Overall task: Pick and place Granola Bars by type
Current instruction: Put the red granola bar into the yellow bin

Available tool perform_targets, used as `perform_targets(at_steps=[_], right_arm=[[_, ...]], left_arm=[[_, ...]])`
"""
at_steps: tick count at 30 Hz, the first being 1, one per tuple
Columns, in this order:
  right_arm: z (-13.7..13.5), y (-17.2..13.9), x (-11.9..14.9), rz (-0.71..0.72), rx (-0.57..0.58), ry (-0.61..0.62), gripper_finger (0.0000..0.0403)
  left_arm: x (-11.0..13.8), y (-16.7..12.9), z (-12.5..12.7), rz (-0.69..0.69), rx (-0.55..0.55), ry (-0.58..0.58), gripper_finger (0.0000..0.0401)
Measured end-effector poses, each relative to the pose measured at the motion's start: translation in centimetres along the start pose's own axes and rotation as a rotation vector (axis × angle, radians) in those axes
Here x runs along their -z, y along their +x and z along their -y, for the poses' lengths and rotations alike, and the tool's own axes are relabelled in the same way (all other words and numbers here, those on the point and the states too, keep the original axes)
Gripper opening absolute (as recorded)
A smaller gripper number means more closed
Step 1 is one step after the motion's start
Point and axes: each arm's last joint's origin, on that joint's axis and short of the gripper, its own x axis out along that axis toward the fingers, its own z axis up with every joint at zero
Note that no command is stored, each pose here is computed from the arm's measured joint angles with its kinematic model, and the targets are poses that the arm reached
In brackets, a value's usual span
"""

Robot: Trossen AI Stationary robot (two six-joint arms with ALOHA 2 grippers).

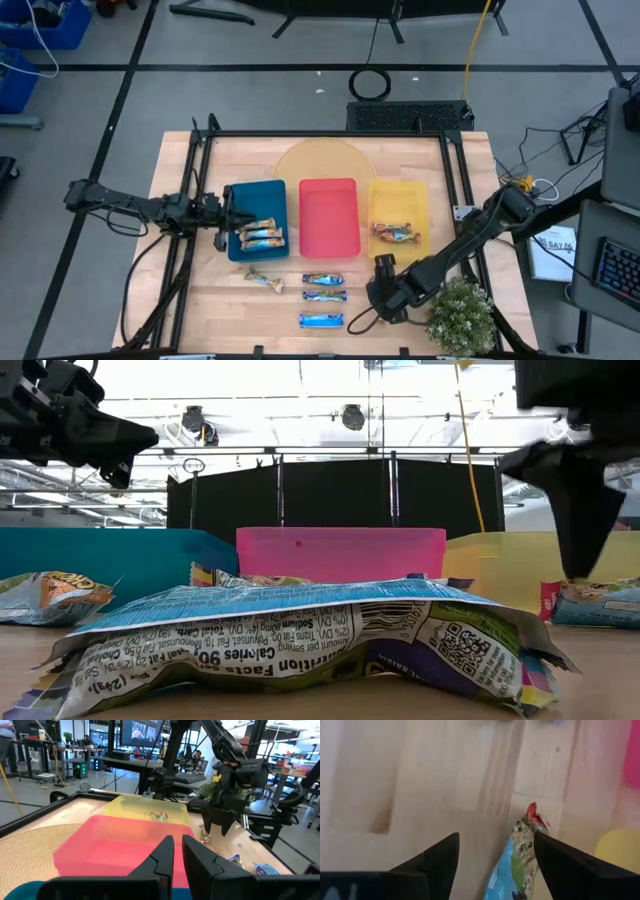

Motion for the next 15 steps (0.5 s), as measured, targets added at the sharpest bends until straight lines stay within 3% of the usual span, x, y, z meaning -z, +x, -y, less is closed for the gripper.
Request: perform_targets(at_steps=[9, 15], right_arm=[[-0.1, 2.2, 0.5, -0.072, 0.064, 0.003, 0.0242], [-0.5, -0.2, -0.3, 0.015, 0.047, -0.008, 0.0242]], left_arm=[[0.0, 0.0, 0.0, 0.000, 0.001, -0.004, 0.0047], [0.0, 0.0, 0.0, -0.001, 0.001, -0.005, 0.0047]])
